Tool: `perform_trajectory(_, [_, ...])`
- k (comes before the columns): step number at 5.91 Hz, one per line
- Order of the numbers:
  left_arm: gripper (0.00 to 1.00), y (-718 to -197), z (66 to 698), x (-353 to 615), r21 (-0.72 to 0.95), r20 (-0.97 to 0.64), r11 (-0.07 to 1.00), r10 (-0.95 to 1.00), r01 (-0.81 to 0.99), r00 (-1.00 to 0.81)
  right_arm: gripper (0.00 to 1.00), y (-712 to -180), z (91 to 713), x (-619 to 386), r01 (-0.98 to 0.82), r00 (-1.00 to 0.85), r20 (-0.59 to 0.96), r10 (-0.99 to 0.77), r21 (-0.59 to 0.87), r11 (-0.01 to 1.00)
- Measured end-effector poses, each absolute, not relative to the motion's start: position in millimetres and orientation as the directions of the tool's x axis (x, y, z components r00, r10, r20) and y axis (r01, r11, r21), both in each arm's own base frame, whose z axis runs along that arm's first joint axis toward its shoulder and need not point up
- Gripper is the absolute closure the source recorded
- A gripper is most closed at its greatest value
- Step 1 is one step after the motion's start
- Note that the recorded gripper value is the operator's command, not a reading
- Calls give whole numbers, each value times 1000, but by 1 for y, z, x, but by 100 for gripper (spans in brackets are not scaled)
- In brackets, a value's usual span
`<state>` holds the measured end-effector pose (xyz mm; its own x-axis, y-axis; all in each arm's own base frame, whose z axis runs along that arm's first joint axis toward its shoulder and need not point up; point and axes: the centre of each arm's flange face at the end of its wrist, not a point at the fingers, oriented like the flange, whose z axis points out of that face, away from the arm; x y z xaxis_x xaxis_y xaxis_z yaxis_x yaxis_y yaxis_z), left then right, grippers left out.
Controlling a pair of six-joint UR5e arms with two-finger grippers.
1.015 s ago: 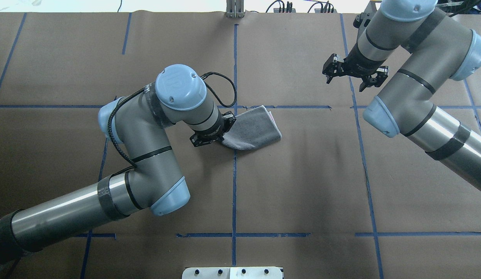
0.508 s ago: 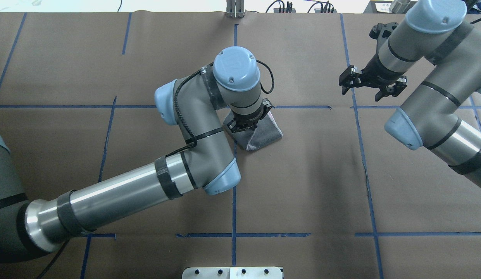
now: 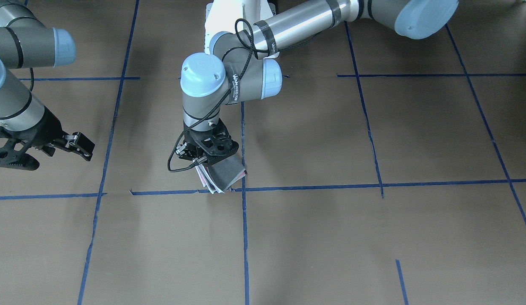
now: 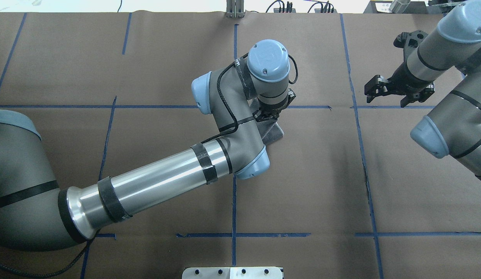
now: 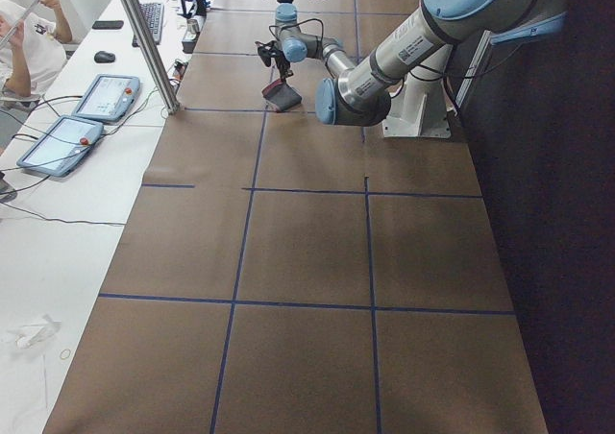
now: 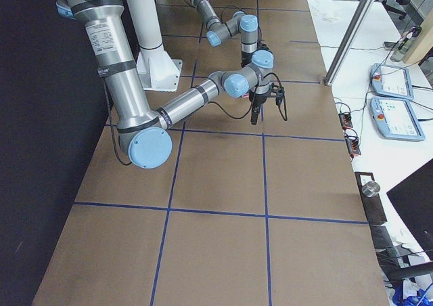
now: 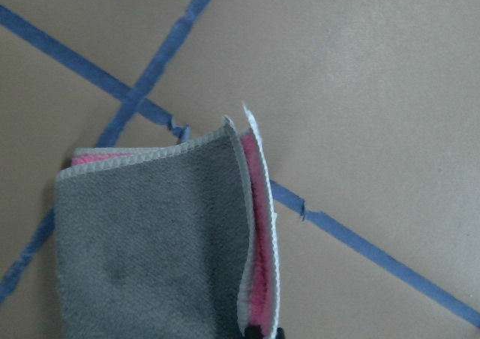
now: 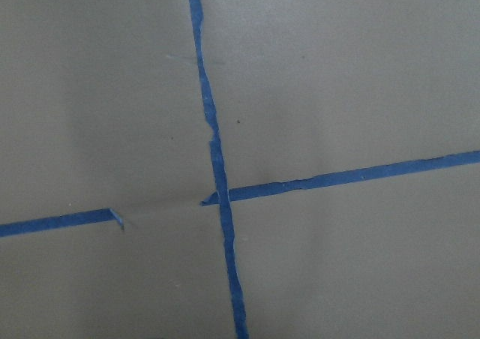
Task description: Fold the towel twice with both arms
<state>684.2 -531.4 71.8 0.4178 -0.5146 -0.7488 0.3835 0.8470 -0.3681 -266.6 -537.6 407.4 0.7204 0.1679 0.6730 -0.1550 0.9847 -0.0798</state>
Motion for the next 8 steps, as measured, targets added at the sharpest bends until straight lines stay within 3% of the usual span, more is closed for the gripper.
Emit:
perform_trajectory(1, [0, -528, 73, 693, -365, -754, 851, -508, 377, 417, 0, -537, 412, -265, -154, 724, 669, 167, -80, 985])
perform_trajectory(5, [0, -526, 53, 686, -363, -796, 864, -482, 348, 366, 0, -534, 413, -257, -155, 724, 670, 164, -73, 985])
perform_trajectory(8, [0, -545, 124, 544, -357, -816, 899, -432, 253, 385, 0, -523, 421, -208, -60, 727, 686, 17, 39, 997])
